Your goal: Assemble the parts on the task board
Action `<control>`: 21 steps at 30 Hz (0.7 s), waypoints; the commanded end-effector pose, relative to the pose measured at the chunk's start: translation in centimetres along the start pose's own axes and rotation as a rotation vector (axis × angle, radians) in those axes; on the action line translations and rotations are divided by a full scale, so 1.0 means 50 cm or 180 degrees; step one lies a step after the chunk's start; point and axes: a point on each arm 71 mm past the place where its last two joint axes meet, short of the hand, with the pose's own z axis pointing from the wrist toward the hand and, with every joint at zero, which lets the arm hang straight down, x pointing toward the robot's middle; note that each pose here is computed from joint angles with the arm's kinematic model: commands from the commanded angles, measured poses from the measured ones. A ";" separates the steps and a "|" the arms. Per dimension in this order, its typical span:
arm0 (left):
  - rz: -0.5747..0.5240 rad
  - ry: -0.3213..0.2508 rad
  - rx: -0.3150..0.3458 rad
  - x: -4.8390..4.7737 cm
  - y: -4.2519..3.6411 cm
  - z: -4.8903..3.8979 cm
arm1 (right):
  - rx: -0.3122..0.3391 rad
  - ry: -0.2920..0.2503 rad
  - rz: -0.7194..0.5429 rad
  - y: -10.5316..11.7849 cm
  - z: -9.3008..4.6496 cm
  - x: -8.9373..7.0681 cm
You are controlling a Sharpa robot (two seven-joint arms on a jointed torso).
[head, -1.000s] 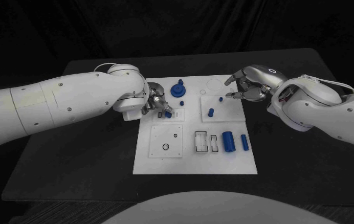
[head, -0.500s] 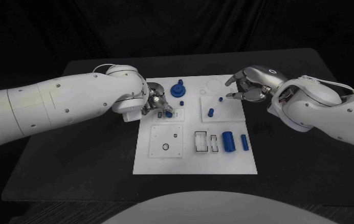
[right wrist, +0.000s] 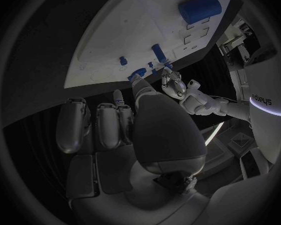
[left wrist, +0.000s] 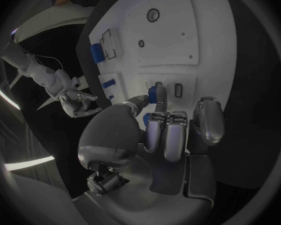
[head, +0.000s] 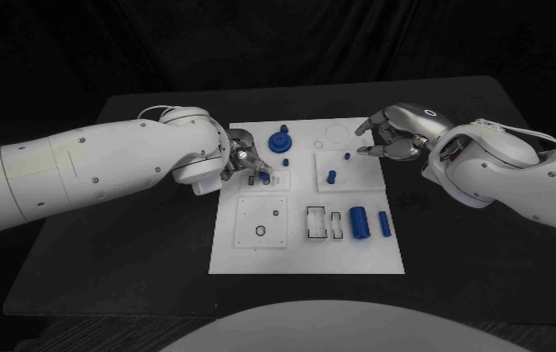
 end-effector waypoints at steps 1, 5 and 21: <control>-0.0100 -0.0106 0.0007 -0.001 0.002 0.000 | -0.0001 -0.0023 0.0005 0.001 -0.001 0.001; -0.0115 -0.0108 -0.0010 0.001 0.006 0.001 | -0.0004 -0.0021 0.0008 0.002 -0.001 0.002; -0.0142 -0.0046 -0.0054 0.021 0.018 0.011 | -0.0001 -0.0037 0.0018 0.002 -0.006 0.001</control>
